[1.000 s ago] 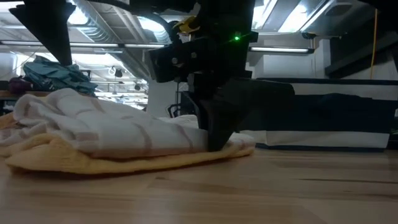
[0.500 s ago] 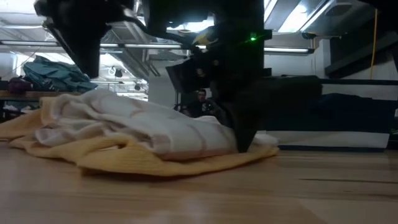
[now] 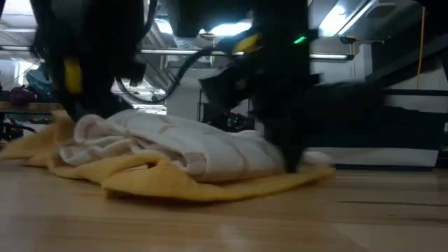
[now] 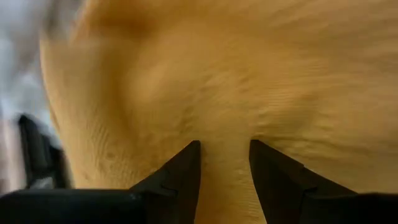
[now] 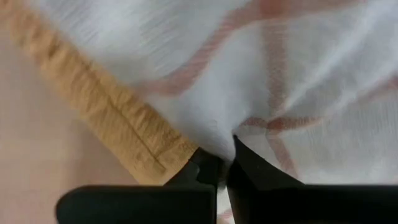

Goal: Fold towel
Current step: Fold the white-and-brown checkered towel

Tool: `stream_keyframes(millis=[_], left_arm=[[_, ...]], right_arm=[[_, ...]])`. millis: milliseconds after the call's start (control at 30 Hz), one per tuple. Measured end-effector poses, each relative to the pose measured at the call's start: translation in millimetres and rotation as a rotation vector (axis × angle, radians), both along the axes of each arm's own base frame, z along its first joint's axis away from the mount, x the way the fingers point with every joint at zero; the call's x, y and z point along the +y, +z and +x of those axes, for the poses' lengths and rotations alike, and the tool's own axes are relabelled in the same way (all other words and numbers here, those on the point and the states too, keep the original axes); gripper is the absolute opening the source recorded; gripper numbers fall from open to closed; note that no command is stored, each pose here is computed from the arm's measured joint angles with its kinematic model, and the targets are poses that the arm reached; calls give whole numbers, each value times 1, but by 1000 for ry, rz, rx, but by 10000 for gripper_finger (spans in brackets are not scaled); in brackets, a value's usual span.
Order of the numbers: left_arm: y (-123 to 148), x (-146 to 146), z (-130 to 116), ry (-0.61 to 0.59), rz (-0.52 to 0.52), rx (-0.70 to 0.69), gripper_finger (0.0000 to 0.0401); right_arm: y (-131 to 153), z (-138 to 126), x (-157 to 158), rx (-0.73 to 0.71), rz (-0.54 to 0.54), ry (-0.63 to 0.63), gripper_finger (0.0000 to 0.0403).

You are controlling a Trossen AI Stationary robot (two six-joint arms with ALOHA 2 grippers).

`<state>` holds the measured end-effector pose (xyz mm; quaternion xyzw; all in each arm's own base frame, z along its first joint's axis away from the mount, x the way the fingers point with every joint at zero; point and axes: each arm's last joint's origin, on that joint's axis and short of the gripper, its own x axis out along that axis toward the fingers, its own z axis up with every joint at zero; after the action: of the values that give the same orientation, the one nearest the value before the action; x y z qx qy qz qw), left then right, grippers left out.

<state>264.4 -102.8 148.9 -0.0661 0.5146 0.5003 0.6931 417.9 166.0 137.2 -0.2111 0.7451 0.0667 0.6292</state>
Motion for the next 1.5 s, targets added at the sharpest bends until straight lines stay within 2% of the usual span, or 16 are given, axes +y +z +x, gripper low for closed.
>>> stream_keyframes(millis=[100, 367, 567, 900, 1033, 1233, 1367, 1500], left_arm=[[-11, 6, -10, 49, 18, 8, 129], [-29, 11, -28, 84, 3, 45, 129], [-31, 14, -33, 107, 14, 76, 129], [-32, 15, -34, 97, 7, 112, 129], [-32, 15, -34, 72, 3, 132, 129], [-32, 15, -34, 26, -3, 169, 129], [-32, 15, -34, 10, -5, 180, 129], [-32, 15, -34, 10, -6, 179, 129]], right_arm=[[1, -3, 5, 19, 32, -5, 9], [1, -15, 22, 71, 22, 28, 12], [2, -29, 37, 135, 11, 61, 10], [0, -49, 59, 236, 55, 89, 13], [-10, -67, 65, 335, 52, 93, 14], [-30, -102, 74, 486, -22, 125, 14], [-38, -122, 82, 548, -38, 141, 14], [-41, -137, 87, 582, -36, 104, 14]])
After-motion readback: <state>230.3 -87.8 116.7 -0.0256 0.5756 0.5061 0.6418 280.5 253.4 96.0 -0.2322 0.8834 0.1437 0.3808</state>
